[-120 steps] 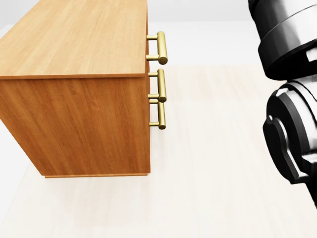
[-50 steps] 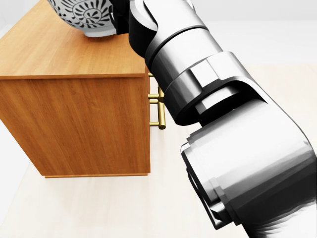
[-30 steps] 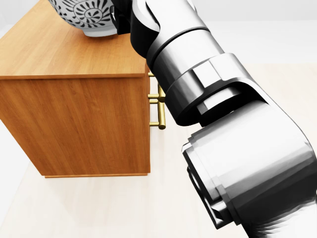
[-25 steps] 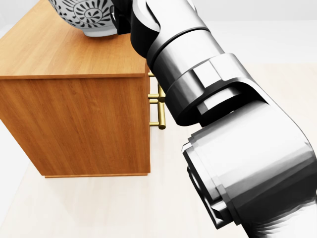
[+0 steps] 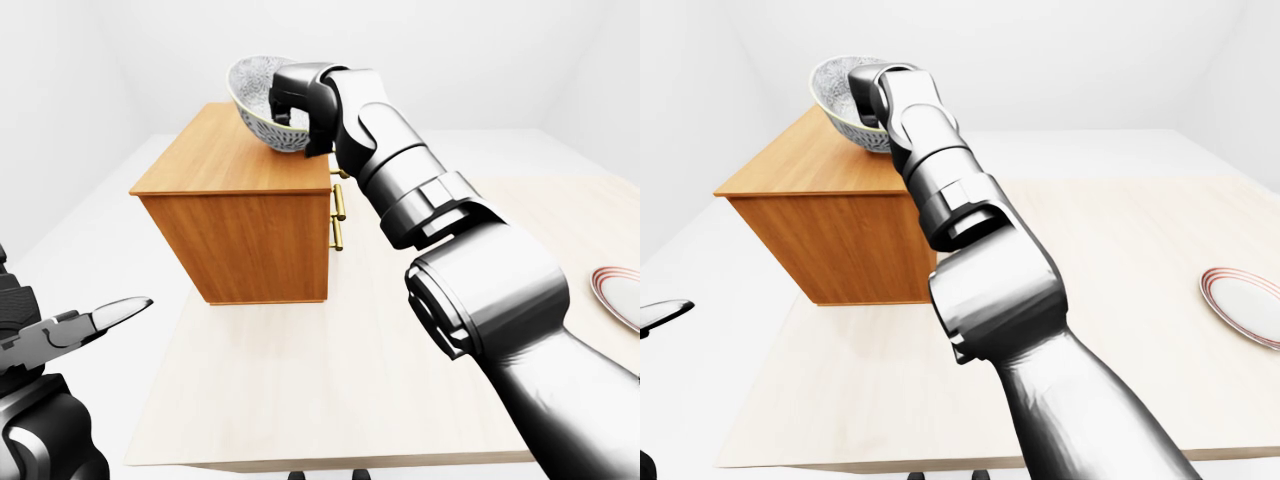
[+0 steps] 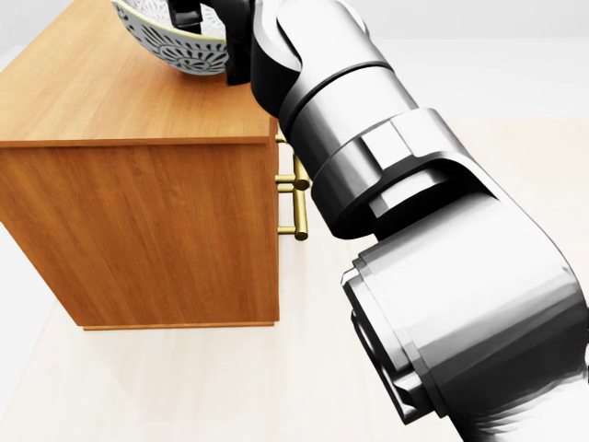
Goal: Put the bowl on top of the cabinet.
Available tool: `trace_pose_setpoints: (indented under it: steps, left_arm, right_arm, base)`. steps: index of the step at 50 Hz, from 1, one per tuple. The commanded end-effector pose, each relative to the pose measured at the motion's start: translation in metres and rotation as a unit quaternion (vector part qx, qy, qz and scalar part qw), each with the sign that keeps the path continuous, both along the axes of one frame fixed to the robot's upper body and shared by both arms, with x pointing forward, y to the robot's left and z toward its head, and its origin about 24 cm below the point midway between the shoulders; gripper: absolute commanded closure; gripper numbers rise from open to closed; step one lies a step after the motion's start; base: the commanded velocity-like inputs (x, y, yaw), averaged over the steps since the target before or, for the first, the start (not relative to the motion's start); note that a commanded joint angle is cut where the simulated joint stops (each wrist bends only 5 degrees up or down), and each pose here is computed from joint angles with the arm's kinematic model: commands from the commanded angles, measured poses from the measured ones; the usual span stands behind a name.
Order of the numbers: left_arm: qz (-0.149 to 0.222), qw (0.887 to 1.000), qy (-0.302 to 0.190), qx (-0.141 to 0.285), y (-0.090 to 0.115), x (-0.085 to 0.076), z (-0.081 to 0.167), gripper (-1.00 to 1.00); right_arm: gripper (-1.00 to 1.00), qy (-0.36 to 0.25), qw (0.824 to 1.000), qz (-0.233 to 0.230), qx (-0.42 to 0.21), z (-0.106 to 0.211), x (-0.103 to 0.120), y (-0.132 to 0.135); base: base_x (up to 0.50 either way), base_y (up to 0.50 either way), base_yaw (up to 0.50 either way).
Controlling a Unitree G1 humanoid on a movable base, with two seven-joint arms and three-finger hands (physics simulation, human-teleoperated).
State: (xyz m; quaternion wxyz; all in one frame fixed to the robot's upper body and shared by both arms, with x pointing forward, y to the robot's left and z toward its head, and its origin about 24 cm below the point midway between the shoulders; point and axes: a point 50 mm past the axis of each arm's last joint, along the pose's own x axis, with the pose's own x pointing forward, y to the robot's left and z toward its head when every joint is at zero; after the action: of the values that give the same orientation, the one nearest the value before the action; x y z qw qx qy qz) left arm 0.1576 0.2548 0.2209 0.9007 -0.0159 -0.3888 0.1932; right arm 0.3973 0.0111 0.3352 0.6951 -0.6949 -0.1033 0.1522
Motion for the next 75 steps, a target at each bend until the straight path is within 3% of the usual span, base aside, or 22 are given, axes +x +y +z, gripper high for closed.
trace_pose_setpoints:
  steps: [1,3,4,7,10,31,32,36,37,39,41,44,46,47,55,56,59,60,62,65,66,75]
  left_arm:
    - [0.0,1.0,-0.001,0.0,0.0,0.0,0.0,-1.0]
    - [0.0,1.0,-0.002,0.0,0.0,0.0,0.001,-1.0]
    - [0.0,1.0,-0.003,0.0,0.0,-0.001,0.001,-1.0]
    - [0.0,1.0,-0.004,0.0,0.0,-0.001,0.001,-1.0]
    - [0.0,1.0,-0.006,0.0,0.0,-0.002,0.002,-1.0]
    - [0.0,1.0,-0.006,0.0,0.0,-0.002,0.002,-1.0]
    - [0.0,1.0,-0.005,0.0,0.0,-0.001,0.002,-1.0]
    - [0.0,1.0,-0.005,0.0,0.0,-0.001,0.001,-1.0]
    - [0.0,1.0,-0.004,0.0,-0.001,-0.001,0.001,-1.0]
    - [0.0,1.0,-0.003,0.0,-0.001,-0.001,0.001,-1.0]
    - [-0.001,1.0,-0.003,0.001,-0.001,-0.001,0.001,-1.0]
    - [-0.001,1.0,-0.003,0.001,-0.001,-0.001,0.001,-1.0]
    - [-0.001,1.0,-0.004,0.001,-0.001,-0.001,0.001,-1.0]
    - [-0.001,1.0,-0.003,0.001,-0.001,-0.001,0.001,-1.0]
    - [-0.001,1.0,-0.004,0.001,-0.001,-0.001,0.001,-1.0]
    - [-0.001,1.0,-0.003,0.001,-0.001,-0.001,0.001,-1.0]
    - [-0.001,1.0,-0.003,0.002,-0.002,-0.001,0.001,-1.0]
    - [-0.001,1.0,-0.002,0.001,-0.001,-0.001,0.001,-1.0]
    - [-0.001,1.0,-0.004,0.001,-0.001,-0.001,0.001,-1.0]
    - [-0.001,1.0,-0.004,0.001,-0.001,-0.002,0.001,-1.0]
    - [-0.001,1.0,-0.005,0.001,-0.001,-0.002,0.002,-1.0]
    - [0.0,1.0,-0.007,0.001,-0.001,-0.002,0.002,-1.0]
  right_arm:
    - [-0.06,0.021,1.0,-0.01,-0.021,-0.016,0.004,-0.004]
    - [-0.11,0.02,1.0,-0.01,-0.02,-0.015,0.004,-0.004]
    - [-0.4,0.02,1.0,-0.01,-0.02,-0.015,0.004,-0.003]
    - [-0.45,0.02,1.0,-0.009,-0.021,-0.015,0.004,-0.003]
    - [-0.99,0.019,1.0,-0.01,-0.021,-0.015,0.004,-0.003]
    - [-1.0,-0.017,1.0,-0.012,-0.006,-0.005,0.004,-0.005]
    - [-1.0,-0.043,0.999,-0.012,0.008,0.003,0.003,-0.006]
    - [-1.0,-0.045,0.999,-0.012,0.009,0.004,0.003,-0.006]
    - [-1.0,-0.09,0.995,-0.012,0.029,0.018,0.0,-0.007]
    - [-1.0,-0.093,0.995,-0.012,0.031,0.019,0.0,-0.008]
    - [-1.0,-0.151,0.987,-0.012,0.056,0.038,-0.004,-0.009]
    - [-1.0,-0.152,0.987,-0.012,0.056,0.039,-0.004,-0.009]
    - [-1.0,-0.257,0.961,-0.01,0.101,0.069,-0.015,-0.012]
    - [-1.0,-0.274,0.955,-0.01,0.11,0.075,-0.018,-0.012]
    - [-1.0,-0.305,0.946,-0.01,0.111,0.084,-0.022,-0.013]
    - [-1.0,-0.372,0.919,-0.011,0.131,0.099,-0.03,-0.016]
    - [-1.0,-0.377,0.917,-0.011,0.133,0.101,-0.031,-0.016]
    - [-1.0,-0.415,0.898,-0.01,0.143,0.108,-0.036,-0.017]
    - [-1.0,-0.449,0.88,-0.009,0.157,0.115,-0.041,-0.018]
    - [-1.0,-0.451,0.879,-0.009,0.157,0.115,-0.041,-0.018]
    - [-1.0,-0.508,0.844,-0.006,0.173,0.123,-0.049,-0.018]
    - [-1.0,-0.525,0.836,-0.006,0.158,0.13,-0.054,-0.018]
  base:
    - [0.0,0.0,0.0]
    - [0.0,0.0,0.0]
    - [0.0,0.0,0.0]
    - [0.0,0.0,0.0]
    - [0.0,0.0,0.0]
    - [0.0,0.0,0.0]
    - [0.0,0.0,0.0]
    - [0.0,0.0,0.0]
    - [0.0,0.0,0.0]
    - [0.0,0.0,0.0]
    - [0.0,0.0,0.0]
    - [0.0,0.0,0.0]
    - [0.0,0.0,0.0]
    - [0.0,0.0,0.0]
    - [0.0,0.0,0.0]
    - [0.0,0.0,0.0]
    - [0.0,0.0,0.0]
    - [0.0,0.0,0.0]
    - [0.0,0.0,0.0]
    - [0.0,0.0,0.0]
    - [0.0,0.0,0.0]
    - [0.0,0.0,0.0]
